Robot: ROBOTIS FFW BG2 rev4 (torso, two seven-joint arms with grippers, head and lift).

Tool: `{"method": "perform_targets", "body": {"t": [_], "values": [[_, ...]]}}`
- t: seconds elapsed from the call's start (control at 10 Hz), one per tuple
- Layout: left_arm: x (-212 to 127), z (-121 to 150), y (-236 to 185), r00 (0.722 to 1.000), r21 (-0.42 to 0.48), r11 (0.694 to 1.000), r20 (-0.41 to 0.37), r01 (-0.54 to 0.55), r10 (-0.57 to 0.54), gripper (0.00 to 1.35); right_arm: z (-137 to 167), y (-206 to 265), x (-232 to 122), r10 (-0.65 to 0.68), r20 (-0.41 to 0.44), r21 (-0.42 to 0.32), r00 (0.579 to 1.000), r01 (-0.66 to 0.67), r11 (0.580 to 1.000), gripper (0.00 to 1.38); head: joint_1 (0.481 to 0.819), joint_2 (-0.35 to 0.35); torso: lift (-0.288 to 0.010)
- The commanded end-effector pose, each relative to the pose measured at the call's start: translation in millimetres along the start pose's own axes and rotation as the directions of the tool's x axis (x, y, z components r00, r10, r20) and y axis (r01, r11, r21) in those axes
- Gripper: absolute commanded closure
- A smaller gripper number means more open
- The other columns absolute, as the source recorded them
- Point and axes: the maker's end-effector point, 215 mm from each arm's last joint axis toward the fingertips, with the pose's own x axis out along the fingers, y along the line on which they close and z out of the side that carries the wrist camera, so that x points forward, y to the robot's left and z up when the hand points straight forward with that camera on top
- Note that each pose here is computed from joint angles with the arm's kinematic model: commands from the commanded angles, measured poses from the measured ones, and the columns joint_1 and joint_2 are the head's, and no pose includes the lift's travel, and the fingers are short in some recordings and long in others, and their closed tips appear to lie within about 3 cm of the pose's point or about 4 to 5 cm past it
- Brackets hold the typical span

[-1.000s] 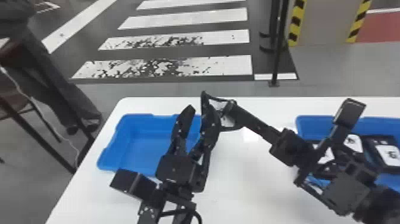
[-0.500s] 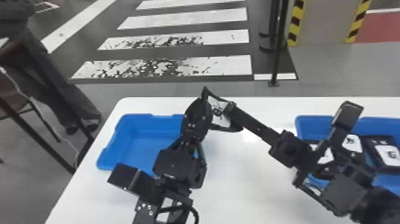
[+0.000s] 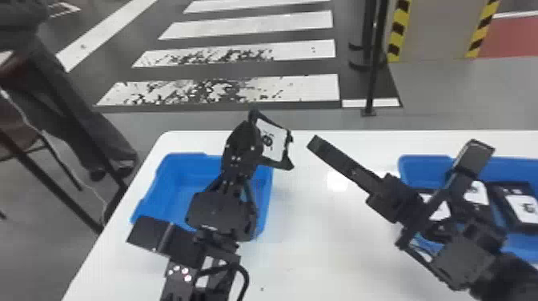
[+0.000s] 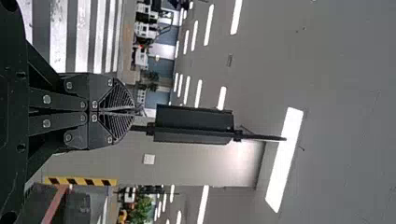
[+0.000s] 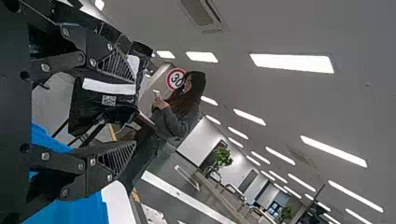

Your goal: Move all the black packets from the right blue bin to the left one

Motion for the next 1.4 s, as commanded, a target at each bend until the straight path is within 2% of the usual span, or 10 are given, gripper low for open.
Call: {"method": "perform_targets", "body": {"t": [0.0,0.2,0.3,0.4,0.5,0.6,0.7,0.9,1.1,1.3], "values": [[3,2,23,0.999,0.094,0.995,0.01,-0.036,0.036,1.22,7,0,-1,0.004,0.025,-0.004,1.0,-0.004,1.0,0.12,0.691,0.207,-0.14],[12,-27,67,0.995,0.263,0.961,-0.01,-0.089,0.095,1.22,9,-3,-5,0.002,0.044,0.02,0.999,-0.003,1.0,0.13,0.678,0.234,-0.14],[17,-42,85,0.994,0.367,0.925,-0.021,-0.096,0.111,1.22,9,-3,-5,0.0,0.042,0.018,0.999,-0.001,1.0,0.13,0.677,0.25,-0.14],[16,-66,102,0.988,0.389,0.914,-0.056,-0.113,0.146,1.21,10,-3,-4,0.0,0.04,0.009,0.999,0.0,1.0,0.13,0.677,0.259,-0.14],[7,-88,116,0.977,0.325,0.934,-0.095,-0.151,0.191,0.76,7,-6,-5,-0.006,0.03,0.003,1.0,0.006,1.0,0.13,0.68,0.276,-0.14],[0,-93,126,0.97,0.305,0.936,-0.105,-0.177,0.217,0.18,10,-13,-10,-0.026,0.022,-0.028,0.999,0.027,0.999,0.13,0.691,0.288,-0.14],[-4,-86,125,0.972,0.27,0.944,-0.081,-0.19,0.219,0.04,13,-22,-16,-0.055,0.013,-0.069,0.998,0.055,0.996,0.13,0.695,0.296,-0.14],[-13,-55,111,0.975,0.134,0.966,0.013,-0.222,0.222,0.21,28,-41,-37,-0.143,-0.014,-0.197,0.99,0.137,0.971,0.13,0.695,0.287,-0.14],[-21,-24,90,0.974,0.003,0.975,0.059,-0.22,0.219,0.22,58,-78,-86,-0.379,0.014,-0.419,0.925,0.35,0.838,0.14,0.695,0.236,-0.14],[-28,-16,73,0.975,-0.096,0.975,0.07,-0.202,0.209,0.22,36,-103,-120,-0.559,-0.042,-0.467,0.828,0.479,0.744,0.15,0.695,0.166,-0.14]]}}
